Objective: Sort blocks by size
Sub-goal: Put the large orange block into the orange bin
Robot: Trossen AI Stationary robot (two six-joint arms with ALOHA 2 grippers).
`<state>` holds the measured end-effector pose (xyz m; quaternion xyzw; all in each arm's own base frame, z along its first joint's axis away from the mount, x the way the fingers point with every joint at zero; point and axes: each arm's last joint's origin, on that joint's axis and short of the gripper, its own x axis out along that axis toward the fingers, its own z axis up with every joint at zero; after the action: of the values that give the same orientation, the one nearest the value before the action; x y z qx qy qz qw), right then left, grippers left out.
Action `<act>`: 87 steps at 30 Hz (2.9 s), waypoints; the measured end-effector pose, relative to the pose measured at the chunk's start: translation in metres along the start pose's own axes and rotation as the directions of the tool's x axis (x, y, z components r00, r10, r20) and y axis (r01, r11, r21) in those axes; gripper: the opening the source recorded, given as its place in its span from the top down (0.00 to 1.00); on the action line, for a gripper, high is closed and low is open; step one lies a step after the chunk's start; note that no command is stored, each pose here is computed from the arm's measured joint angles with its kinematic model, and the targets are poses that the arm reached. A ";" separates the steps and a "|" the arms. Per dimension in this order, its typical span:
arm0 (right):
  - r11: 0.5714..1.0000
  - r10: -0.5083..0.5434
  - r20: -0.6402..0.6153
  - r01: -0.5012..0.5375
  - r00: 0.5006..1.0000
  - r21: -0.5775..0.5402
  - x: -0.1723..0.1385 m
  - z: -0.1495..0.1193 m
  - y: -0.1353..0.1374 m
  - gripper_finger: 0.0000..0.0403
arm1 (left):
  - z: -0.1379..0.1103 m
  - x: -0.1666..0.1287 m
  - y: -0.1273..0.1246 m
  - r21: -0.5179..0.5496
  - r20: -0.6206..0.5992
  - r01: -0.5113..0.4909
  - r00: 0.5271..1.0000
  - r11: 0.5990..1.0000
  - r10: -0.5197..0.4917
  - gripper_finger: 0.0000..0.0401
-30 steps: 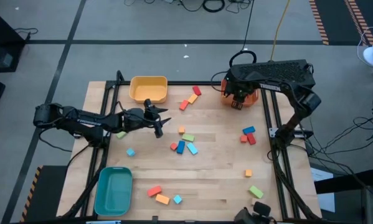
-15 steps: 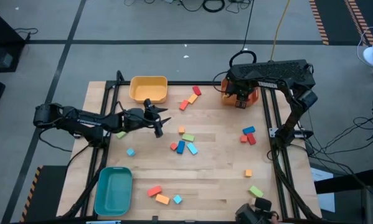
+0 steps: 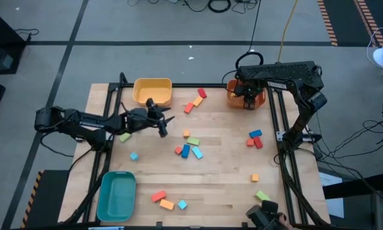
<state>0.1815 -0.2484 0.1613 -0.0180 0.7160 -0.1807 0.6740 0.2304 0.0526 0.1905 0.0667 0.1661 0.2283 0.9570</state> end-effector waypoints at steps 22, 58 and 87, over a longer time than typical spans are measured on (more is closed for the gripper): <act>0.993 -0.117 -0.055 0.118 0.992 0.016 -0.006 -0.001 -0.003 0.64 | -0.001 0.002 0.006 -0.010 -0.005 -0.025 1.000 1.000 0.025 0.48; 0.980 -0.147 0.119 0.128 0.982 0.155 -0.071 -0.011 -0.002 0.64 | 0.000 0.002 0.006 -0.012 -0.001 -0.025 1.000 1.000 0.025 0.48; 0.993 0.033 -0.025 -0.030 0.999 0.118 -0.020 0.005 0.010 0.86 | 0.000 0.002 0.006 -0.013 -0.002 -0.026 1.000 1.000 0.026 0.48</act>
<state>0.1904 -0.2353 0.1773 0.0354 0.7134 -0.2118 0.6670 0.2290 0.0589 0.1909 0.0626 0.1646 0.2417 0.9542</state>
